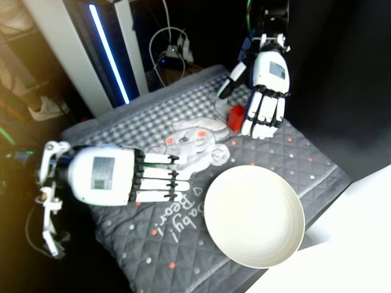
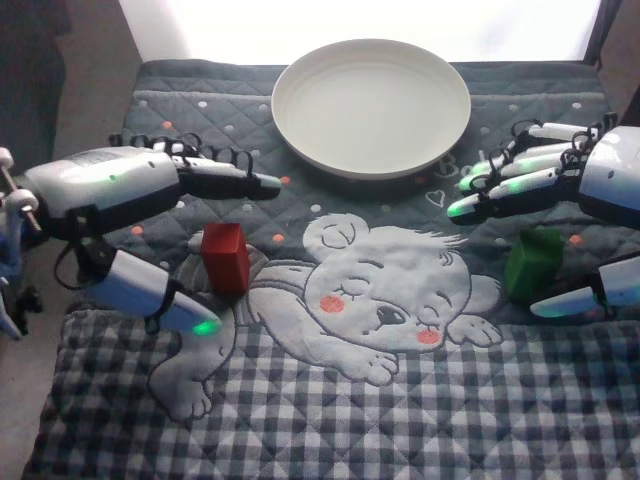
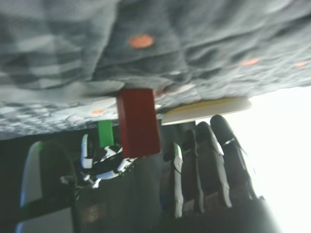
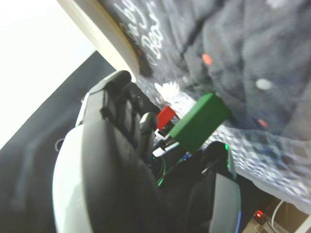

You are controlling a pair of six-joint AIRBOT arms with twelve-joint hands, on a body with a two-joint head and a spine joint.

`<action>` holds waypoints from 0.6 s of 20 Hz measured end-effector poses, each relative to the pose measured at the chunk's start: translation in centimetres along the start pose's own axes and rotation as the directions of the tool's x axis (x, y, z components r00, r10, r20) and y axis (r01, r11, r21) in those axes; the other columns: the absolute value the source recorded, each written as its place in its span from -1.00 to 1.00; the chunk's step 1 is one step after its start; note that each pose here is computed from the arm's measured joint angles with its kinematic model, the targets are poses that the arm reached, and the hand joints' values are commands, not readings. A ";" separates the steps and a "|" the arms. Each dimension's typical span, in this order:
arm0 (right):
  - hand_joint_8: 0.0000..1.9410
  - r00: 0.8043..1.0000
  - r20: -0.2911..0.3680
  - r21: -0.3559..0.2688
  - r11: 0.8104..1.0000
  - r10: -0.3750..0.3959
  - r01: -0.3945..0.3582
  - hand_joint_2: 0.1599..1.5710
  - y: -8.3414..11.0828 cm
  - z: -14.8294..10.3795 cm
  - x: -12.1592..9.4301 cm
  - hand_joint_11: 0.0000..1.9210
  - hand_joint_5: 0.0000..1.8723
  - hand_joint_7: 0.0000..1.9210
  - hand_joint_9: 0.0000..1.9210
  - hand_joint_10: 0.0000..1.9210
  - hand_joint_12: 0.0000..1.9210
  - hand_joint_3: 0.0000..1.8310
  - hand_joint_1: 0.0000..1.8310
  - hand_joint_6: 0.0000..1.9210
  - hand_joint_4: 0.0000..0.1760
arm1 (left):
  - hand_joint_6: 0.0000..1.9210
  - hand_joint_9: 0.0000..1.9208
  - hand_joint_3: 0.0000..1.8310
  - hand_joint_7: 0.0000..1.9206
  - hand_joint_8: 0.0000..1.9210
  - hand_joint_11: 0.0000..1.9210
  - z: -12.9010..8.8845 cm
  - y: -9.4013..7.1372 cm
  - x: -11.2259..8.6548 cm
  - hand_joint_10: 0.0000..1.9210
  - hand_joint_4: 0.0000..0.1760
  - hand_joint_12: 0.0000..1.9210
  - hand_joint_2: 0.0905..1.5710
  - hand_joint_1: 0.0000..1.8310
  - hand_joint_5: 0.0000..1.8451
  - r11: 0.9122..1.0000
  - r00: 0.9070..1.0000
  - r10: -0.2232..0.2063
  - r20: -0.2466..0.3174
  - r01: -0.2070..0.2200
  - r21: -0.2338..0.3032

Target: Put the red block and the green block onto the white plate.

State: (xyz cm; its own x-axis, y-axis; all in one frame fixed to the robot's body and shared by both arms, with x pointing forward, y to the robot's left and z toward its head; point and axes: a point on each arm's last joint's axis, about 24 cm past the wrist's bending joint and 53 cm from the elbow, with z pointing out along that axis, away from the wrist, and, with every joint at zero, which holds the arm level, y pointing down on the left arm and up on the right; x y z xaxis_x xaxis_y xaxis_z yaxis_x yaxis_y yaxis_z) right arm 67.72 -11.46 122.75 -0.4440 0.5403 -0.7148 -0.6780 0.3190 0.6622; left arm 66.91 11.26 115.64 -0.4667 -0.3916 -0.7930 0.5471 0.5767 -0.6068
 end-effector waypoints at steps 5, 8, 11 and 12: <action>-1.00 1.000 -0.001 0.001 1.000 0.000 0.000 0.11 0.0 0.0 0.0 -0.72 -0.38 -0.38 -0.31 -0.97 0.20 -1.00 0.11 -1.00 -0.32 | -1.00 -0.38 -1.00 -0.34 -1.00 -0.90 0.1 0.1 -0.1 -1.00 -1.00 0.10 0.17 -0.11 -0.38 1.000 1.000 -0.015 0.009 0.015 -0.003; -0.99 1.000 0.000 0.001 1.000 0.000 0.000 0.09 0.0 0.0 0.0 -0.63 -0.36 -0.30 -0.24 -0.97 0.16 -1.00 0.15 -1.00 -0.46 | -1.00 -0.40 -1.00 -0.34 -1.00 -0.96 0.3 0.1 -0.1 -1.00 -1.00 0.11 0.14 -0.11 -0.37 1.000 1.000 -0.017 0.010 0.017 -0.001; -1.00 1.000 0.000 0.003 1.000 0.000 0.000 0.09 -0.1 0.0 0.0 -0.59 -0.35 -0.28 -0.21 -0.97 0.14 -1.00 0.16 -1.00 -0.44 | -1.00 -0.36 -1.00 -0.30 -0.99 -0.91 0.4 0.1 -0.1 -0.99 -1.00 0.11 0.18 -0.07 -0.34 1.000 0.999 -0.028 0.016 0.028 0.002; -0.98 1.000 0.001 0.004 1.000 0.001 -0.001 0.08 -0.1 0.0 0.0 -0.56 -0.31 -0.23 -0.16 -0.95 0.14 -1.00 0.16 -0.99 -0.59 | -0.99 -0.32 -0.99 -0.26 -0.98 -0.88 0.4 0.1 -0.2 -0.97 -1.00 0.12 0.19 -0.07 -0.31 0.999 0.999 -0.034 0.022 0.034 0.003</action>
State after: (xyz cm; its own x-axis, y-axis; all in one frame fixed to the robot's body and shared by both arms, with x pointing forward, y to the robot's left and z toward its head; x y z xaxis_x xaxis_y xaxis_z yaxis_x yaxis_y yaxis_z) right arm 67.79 -11.51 122.70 -0.4444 0.5413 -0.7138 -0.6750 0.3215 0.6641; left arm 67.35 11.07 115.76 -0.4694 -0.4267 -0.7730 0.5330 0.5609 -0.6334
